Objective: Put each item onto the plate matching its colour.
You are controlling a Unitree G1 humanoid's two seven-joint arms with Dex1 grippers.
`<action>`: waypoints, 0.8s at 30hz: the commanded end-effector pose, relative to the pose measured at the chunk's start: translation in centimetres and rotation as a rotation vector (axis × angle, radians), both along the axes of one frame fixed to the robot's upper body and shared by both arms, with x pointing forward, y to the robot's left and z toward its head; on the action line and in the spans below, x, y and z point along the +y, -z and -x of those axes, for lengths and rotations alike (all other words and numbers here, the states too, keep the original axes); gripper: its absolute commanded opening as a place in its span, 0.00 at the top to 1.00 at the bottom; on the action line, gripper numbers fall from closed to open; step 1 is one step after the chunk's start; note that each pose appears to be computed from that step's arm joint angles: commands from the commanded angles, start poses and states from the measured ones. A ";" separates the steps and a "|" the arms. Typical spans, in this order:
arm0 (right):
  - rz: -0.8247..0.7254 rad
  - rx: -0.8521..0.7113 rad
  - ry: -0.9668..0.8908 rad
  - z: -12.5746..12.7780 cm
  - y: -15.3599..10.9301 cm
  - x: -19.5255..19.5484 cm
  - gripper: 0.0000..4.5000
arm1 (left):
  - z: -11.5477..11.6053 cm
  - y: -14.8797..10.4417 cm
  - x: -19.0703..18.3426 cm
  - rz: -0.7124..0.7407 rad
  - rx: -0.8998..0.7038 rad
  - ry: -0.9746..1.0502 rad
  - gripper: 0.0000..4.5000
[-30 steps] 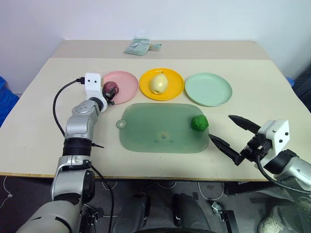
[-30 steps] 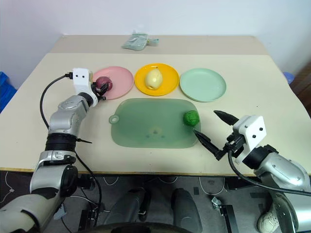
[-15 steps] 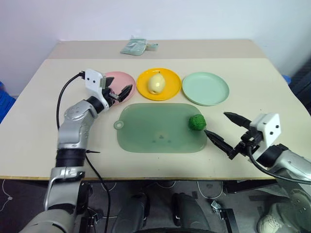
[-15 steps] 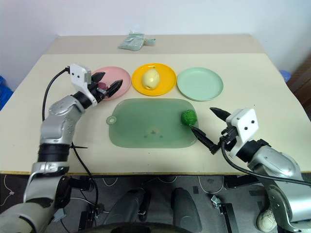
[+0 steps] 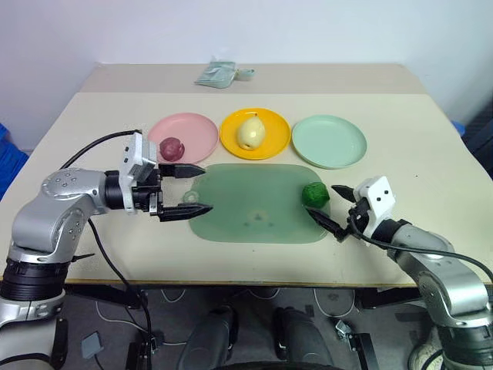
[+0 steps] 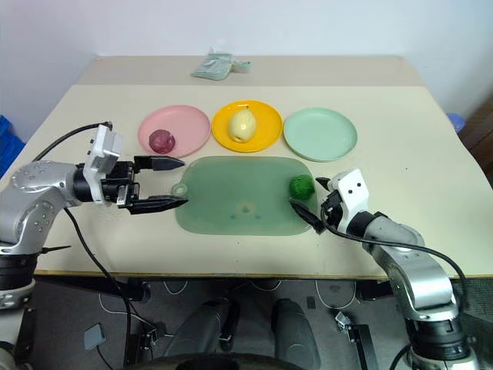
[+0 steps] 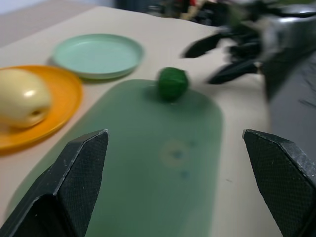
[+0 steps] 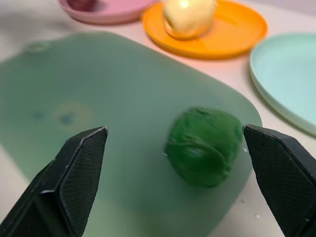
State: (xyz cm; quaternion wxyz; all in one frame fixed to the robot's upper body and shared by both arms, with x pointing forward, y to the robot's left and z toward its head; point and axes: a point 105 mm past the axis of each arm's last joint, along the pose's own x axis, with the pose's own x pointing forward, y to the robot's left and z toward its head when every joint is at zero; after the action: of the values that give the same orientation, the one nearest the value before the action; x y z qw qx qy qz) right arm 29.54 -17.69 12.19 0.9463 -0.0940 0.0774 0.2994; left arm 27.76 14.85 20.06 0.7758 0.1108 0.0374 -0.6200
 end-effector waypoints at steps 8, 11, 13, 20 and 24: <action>0.010 -0.029 0.006 -1.7 0.5 -0.1 0.00 | 1.1 0.0 -0.2 -0.062 -0.071 0.073 0.01; -0.005 -0.018 0.002 -1.9 0.7 0.1 0.12 | 1.0 0.0 -0.3 -0.060 -0.079 0.064 0.00; -0.010 -0.017 -0.003 -2.0 0.8 0.2 0.29 | 0.9 0.0 -0.3 -0.058 -0.083 0.055 0.00; -0.042 -0.103 -0.014 -3.6 -1.3 0.7 0.65 | 0.0 0.3 0.1 -0.044 -0.095 -0.019 0.00; -0.065 -0.183 0.053 -8.1 -3.8 -0.2 0.65 | -1.3 0.5 -0.3 -0.006 -0.129 -0.109 0.00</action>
State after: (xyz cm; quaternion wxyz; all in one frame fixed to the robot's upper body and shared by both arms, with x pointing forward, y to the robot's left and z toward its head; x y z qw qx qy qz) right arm 36.03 -17.10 13.87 0.9538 -0.0778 0.0215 0.2894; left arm 28.59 14.69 18.91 0.7970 0.1386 0.0162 -0.5877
